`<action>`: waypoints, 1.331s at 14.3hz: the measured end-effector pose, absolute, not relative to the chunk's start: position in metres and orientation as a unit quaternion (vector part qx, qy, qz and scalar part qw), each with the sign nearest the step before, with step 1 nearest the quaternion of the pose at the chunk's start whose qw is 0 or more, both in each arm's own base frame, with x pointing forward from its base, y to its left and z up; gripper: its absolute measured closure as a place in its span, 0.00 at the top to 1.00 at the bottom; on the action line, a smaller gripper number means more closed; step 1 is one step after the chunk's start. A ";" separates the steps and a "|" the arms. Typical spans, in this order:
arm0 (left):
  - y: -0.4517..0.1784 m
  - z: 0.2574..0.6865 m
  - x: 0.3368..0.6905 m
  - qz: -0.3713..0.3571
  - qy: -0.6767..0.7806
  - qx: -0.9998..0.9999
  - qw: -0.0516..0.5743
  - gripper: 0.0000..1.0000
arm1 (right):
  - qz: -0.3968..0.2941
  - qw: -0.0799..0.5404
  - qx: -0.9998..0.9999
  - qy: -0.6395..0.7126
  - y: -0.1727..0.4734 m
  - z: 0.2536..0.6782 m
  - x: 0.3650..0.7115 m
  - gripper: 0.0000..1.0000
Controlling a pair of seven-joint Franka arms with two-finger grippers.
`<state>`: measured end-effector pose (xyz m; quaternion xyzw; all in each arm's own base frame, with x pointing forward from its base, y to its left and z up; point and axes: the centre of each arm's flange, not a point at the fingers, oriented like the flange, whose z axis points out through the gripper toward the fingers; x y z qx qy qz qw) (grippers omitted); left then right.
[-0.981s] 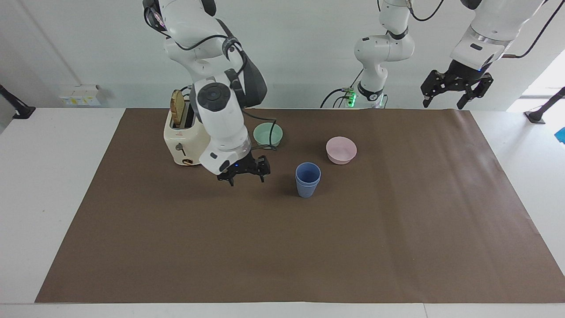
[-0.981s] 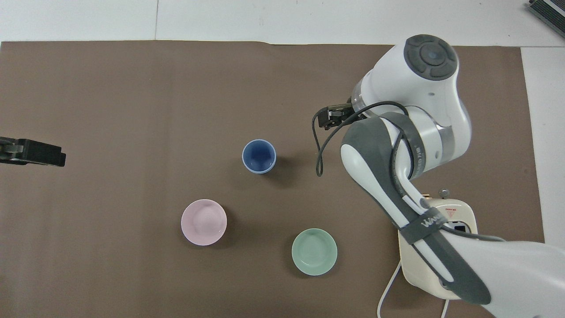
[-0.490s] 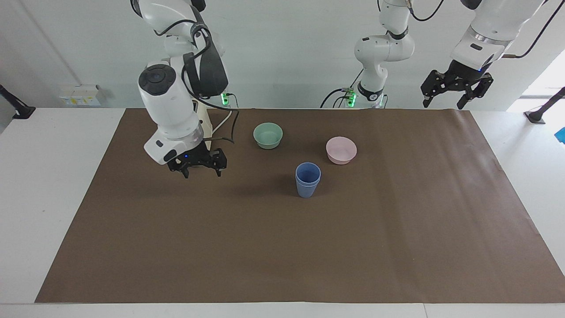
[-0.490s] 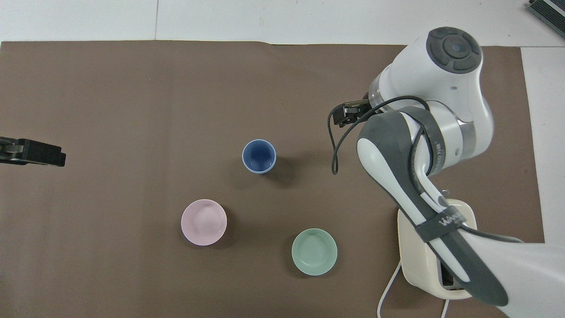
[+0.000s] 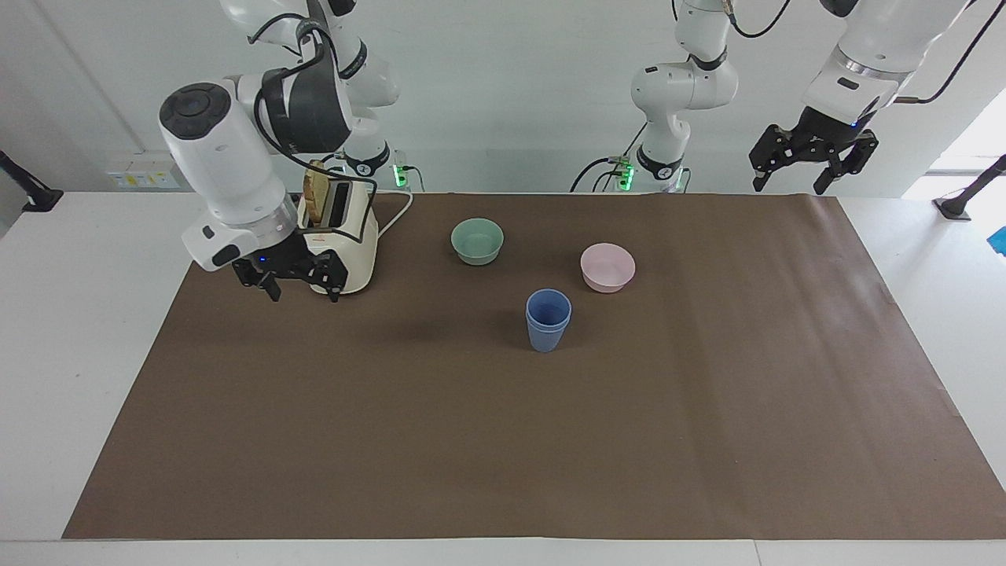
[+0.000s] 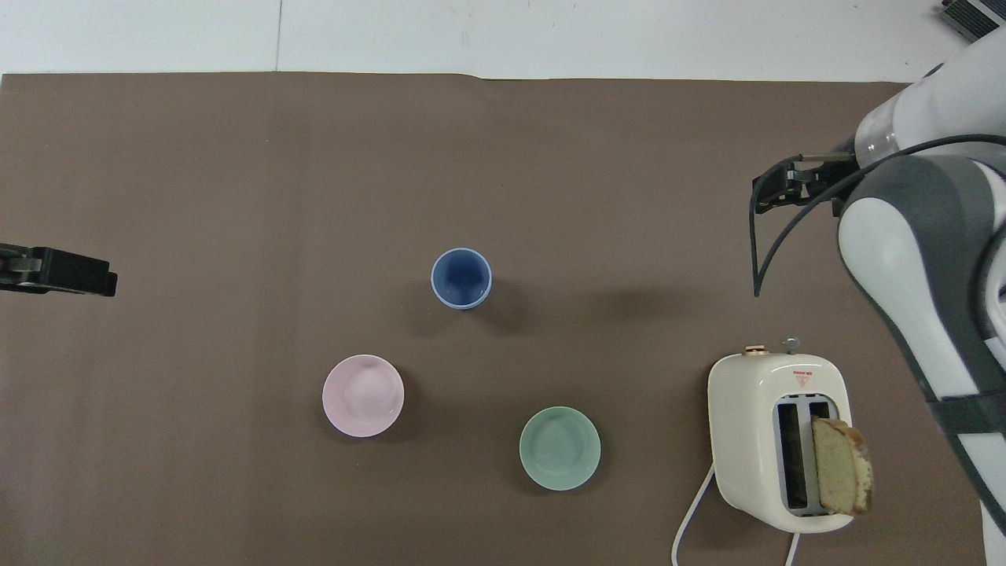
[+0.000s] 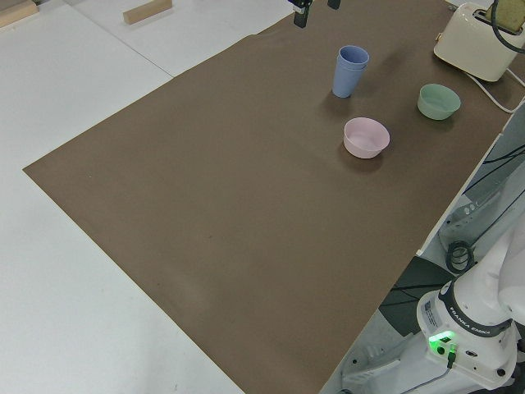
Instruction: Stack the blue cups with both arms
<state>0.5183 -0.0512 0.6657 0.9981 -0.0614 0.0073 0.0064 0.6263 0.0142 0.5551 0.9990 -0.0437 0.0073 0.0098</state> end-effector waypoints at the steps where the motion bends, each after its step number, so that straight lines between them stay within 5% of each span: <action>1: -0.051 0.666 0.518 0.007 -0.061 0.998 0.006 1.00 | 0.011 0.018 0.999 -0.047 0.008 0.559 0.625 1.00; 19: -0.051 0.666 0.518 0.007 -0.061 0.998 0.006 1.00 | 0.016 0.035 0.998 -0.051 0.002 0.586 0.609 1.00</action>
